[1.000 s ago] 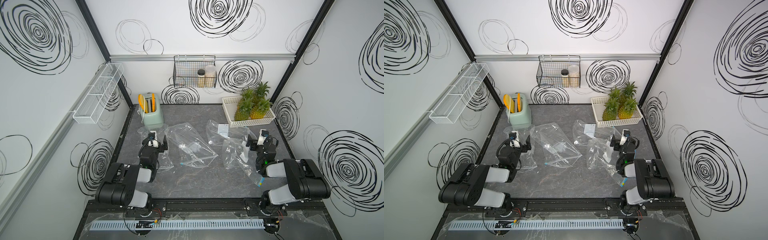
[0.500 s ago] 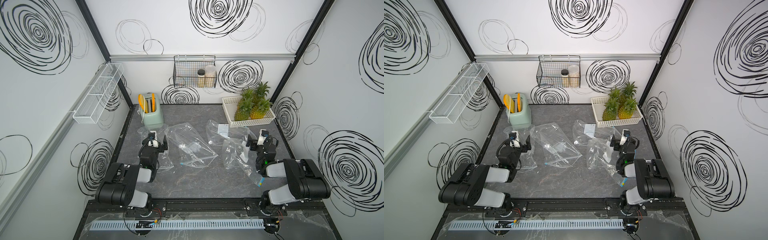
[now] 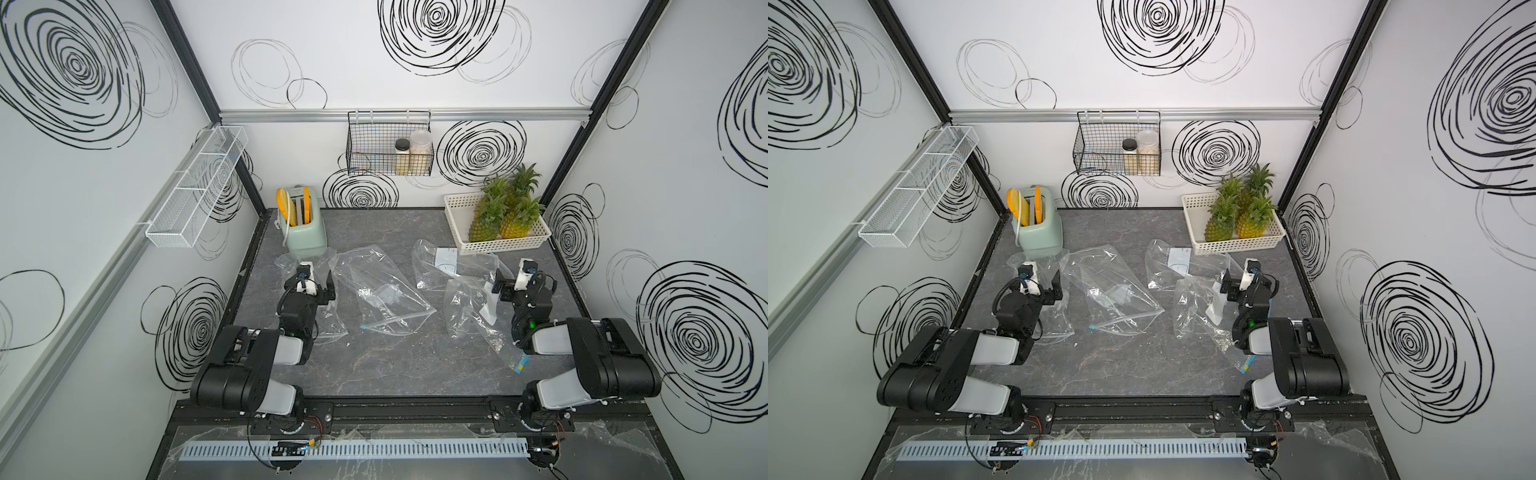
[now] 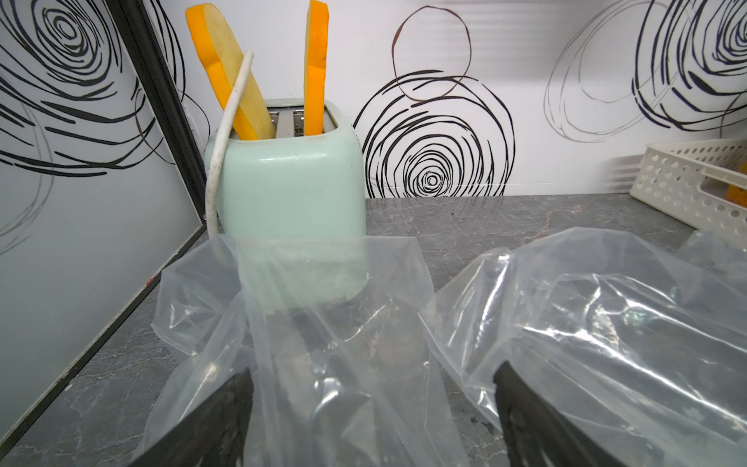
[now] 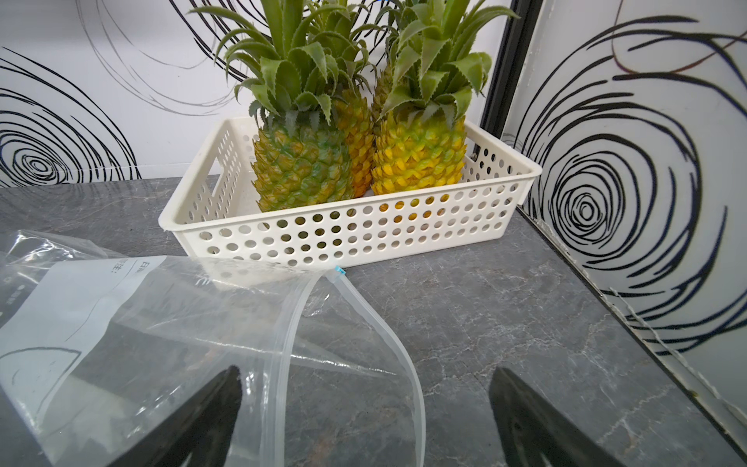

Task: Open the zip-top bag and take out the pineapple
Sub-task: Reset both arms

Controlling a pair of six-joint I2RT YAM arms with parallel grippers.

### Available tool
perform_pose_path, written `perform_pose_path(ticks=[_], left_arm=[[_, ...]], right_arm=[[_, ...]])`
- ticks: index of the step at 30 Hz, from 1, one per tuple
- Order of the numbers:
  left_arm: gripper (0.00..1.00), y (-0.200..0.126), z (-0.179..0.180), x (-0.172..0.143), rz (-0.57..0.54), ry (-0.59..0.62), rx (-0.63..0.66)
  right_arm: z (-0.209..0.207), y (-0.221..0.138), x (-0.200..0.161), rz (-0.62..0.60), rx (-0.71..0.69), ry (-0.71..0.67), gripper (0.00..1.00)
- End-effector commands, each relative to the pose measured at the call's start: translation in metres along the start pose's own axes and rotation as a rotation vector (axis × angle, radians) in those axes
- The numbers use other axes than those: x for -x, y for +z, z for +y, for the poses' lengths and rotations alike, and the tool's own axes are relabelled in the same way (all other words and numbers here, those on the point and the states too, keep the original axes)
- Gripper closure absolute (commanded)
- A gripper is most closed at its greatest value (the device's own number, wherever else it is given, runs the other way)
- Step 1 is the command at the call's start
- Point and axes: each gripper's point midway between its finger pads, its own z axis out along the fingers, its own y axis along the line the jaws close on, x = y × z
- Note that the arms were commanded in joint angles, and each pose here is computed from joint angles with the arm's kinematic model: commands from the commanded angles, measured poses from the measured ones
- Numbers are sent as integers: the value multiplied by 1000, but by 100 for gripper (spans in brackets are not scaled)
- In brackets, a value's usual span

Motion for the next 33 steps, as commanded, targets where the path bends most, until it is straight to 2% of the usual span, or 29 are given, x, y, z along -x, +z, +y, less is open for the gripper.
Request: perform_pose_path(ticks=[1, 33], left_arm=[[4, 4, 1, 18, -62, -6, -2], [4, 4, 1, 18, -61, -6, -3]], right_arm=[[1, 2, 6, -18, 7, 8, 2], [2, 2, 6, -18, 9, 8, 2]])
